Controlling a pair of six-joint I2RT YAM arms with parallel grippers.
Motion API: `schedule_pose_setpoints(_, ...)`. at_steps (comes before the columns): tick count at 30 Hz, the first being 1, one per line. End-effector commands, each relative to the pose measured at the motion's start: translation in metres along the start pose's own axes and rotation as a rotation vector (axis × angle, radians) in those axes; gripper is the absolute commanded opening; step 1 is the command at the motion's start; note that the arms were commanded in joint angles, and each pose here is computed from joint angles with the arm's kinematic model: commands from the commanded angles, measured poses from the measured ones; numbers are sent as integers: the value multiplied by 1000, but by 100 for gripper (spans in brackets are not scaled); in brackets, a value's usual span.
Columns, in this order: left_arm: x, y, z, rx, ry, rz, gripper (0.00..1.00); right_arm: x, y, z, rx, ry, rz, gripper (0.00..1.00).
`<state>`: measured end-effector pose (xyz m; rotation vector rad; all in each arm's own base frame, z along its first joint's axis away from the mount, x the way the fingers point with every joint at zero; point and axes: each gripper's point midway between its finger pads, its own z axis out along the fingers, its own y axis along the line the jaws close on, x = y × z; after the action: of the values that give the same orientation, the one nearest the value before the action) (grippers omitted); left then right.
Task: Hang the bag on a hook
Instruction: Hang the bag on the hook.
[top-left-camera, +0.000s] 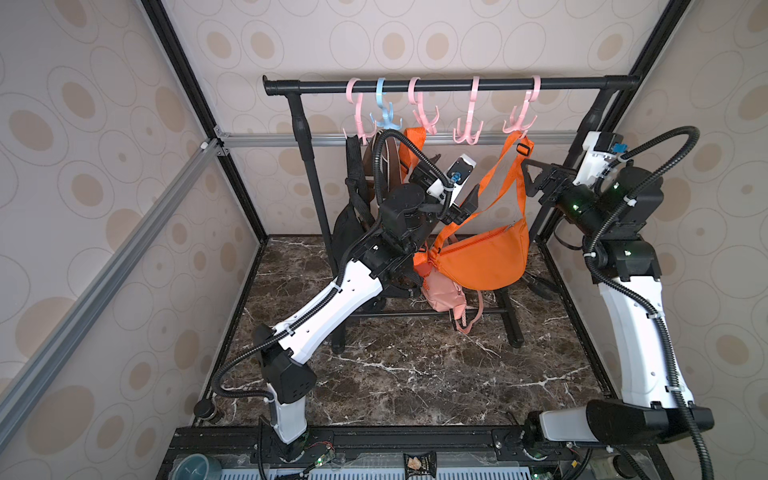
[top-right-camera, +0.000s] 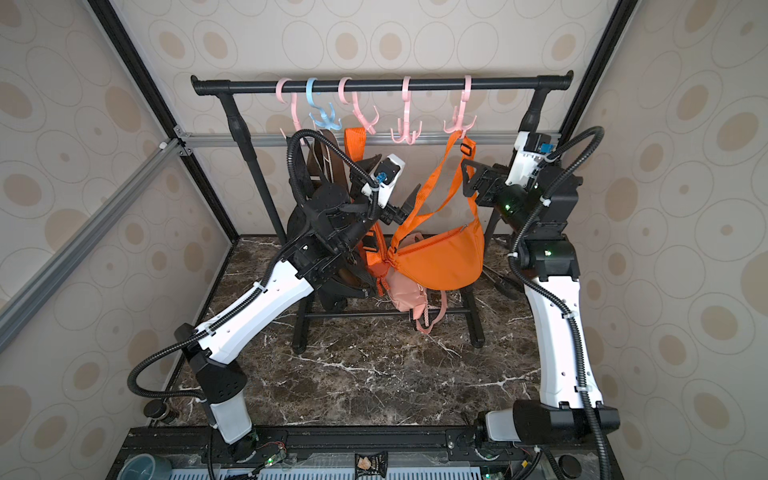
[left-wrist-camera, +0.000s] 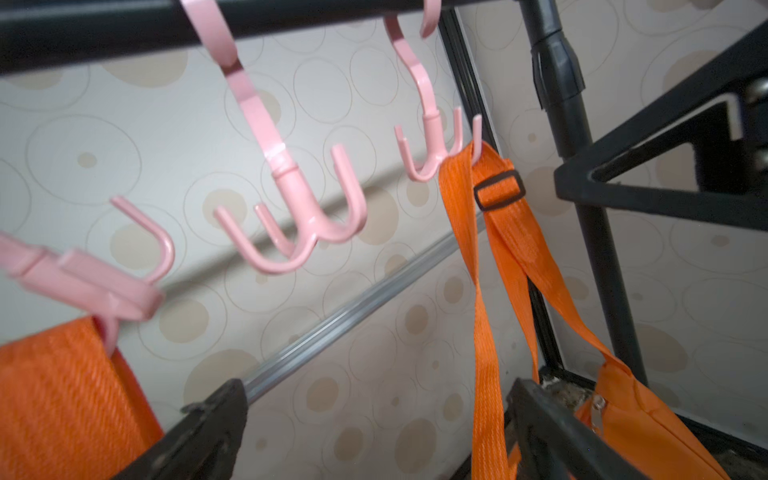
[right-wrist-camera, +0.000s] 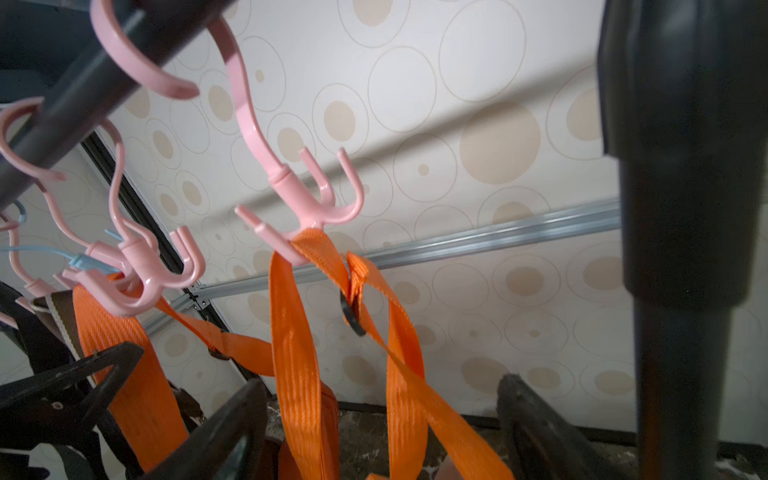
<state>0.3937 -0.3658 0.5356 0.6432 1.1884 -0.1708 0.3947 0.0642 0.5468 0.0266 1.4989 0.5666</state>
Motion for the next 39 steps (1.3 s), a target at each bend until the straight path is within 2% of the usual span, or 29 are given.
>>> schedule_pose_setpoints(1, 6, -2, -17, 5, -9, -114, 100, -2, 9, -28, 65, -51, 44, 89)
schedule_pose_setpoints(4, 23, -7, -36, 21, 12, -191, 100, 23, 5, -50, 144, -38, 104, 88)
schedule_pose_setpoints(8, 48, -13, -66, 18, 54, -224, 100, 83, 1, -68, 163, 10, 214, 86)
schedule_pose_setpoints(12, 76, -17, -98, 15, 117, -219, 100, 145, 3, -85, 202, 154, 217, 86)
schedule_pose_setpoints(16, 108, -27, -128, 20, 184, -191, 100, 220, -34, -107, 362, 306, 233, 85)
schedule_pose_setpoints(19, 135, -39, -146, 36, 243, -177, 100, 268, -61, -122, 457, 344, 267, 84)
schedule_pose_setpoints(20, 141, -43, -150, 45, 265, -166, 100, 279, -67, -121, 468, 347, 267, 84)
schedule_pose_setpoints(23, 159, -39, -164, -5, 329, -178, 100, 323, -84, -115, 541, 477, 214, 84)
schedule_pose_setpoints(27, 179, -26, -182, -93, 374, -204, 100, 379, -104, -97, 621, 610, 198, 73)
schedule_pose_setpoints(32, 203, -30, -200, -105, 431, -258, 100, 408, -116, -66, 608, 646, 196, 70)
schedule_pose_setpoints(36, 211, -34, -208, -98, 466, -321, 100, 446, -140, -53, 648, 732, 274, 52)
schedule_pose_setpoints(39, 213, -37, -214, -80, 462, -344, 100, 458, -154, -53, 694, 728, 293, 51)
